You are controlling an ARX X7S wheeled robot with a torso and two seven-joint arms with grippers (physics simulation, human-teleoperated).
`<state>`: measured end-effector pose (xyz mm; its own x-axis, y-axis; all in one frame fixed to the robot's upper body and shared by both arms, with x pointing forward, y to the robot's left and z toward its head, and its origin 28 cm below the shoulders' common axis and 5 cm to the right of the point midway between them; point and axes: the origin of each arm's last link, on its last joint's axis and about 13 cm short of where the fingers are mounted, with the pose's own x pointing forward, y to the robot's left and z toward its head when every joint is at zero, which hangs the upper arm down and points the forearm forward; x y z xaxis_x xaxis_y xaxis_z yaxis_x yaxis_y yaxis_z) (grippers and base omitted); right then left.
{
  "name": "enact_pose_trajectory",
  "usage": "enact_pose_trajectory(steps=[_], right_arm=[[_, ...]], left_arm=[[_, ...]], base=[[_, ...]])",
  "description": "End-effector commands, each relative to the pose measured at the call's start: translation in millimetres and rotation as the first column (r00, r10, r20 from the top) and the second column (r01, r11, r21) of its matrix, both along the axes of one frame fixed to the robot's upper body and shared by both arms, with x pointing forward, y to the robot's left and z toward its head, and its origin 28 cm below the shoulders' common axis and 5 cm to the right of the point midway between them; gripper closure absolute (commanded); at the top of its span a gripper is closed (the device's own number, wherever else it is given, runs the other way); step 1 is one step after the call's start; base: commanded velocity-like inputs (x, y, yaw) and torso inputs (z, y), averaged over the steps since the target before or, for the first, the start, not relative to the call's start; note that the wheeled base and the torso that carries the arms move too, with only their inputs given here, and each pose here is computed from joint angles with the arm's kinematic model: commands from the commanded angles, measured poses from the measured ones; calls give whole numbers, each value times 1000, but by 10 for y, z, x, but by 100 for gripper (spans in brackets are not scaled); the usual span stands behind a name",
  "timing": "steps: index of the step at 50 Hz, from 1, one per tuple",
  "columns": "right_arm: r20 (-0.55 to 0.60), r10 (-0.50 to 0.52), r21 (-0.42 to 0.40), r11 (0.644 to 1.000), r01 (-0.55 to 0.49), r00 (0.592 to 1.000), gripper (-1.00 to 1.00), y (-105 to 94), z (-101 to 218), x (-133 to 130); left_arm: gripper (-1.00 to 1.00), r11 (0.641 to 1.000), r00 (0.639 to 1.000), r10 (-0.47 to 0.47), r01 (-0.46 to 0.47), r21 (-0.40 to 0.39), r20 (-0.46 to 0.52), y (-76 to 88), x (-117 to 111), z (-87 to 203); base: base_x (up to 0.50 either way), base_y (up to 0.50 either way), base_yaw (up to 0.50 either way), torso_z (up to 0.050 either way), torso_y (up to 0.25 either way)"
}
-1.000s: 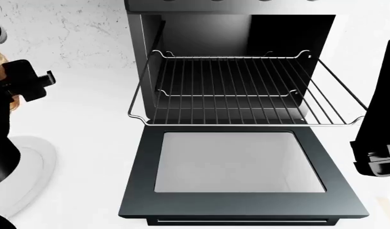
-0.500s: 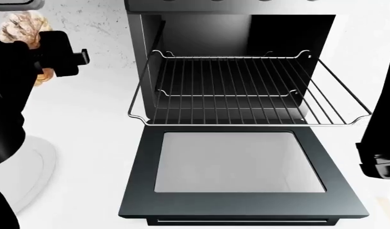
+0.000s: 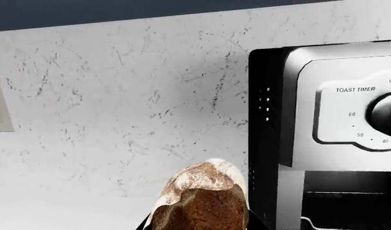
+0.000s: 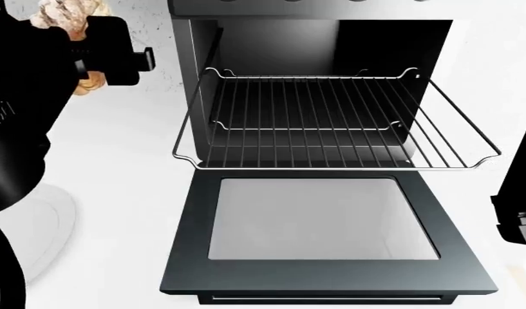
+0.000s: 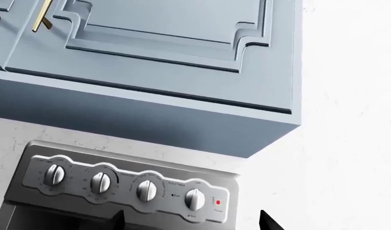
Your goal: Place the bread on the top rack of the toaster oven.
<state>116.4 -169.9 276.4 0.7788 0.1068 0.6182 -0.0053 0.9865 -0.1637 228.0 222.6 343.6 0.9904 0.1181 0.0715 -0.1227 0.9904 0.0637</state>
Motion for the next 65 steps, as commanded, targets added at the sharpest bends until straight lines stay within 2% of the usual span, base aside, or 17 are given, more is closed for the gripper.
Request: enact_pose_trajectory(steps=[1, 15, 29, 42, 65], right_arm=[[3, -7, 4, 1000, 7, 1000, -100, -29, -12, -18], [8, -19, 10, 1000, 19, 1000, -100, -68, -22, -42], [10, -30, 12, 999, 30, 999, -100, -86, -31, -53], [9, -39, 19, 999, 39, 999, -100, -121, -59, -81], [15, -45, 24, 999, 45, 999, -100, -167, -75, -119]], left_arm=[[100, 992, 992, -123, 123, 10, 7, -122, -6, 44], [100, 978, 978, -206, 206, 20, 34, -275, 5, 38], [100, 957, 956, -290, 289, 28, 40, -494, 9, 44], [100, 935, 932, -355, 353, 47, 68, -712, -177, 217], [100, 916, 917, -398, 396, 66, 23, -918, -3, 22]], base=[[0, 0, 0, 0, 0], [0, 0, 0, 0, 0], [0, 0, 0, 0, 0], [0, 0, 0, 0, 0], [0, 0, 0, 0, 0]])
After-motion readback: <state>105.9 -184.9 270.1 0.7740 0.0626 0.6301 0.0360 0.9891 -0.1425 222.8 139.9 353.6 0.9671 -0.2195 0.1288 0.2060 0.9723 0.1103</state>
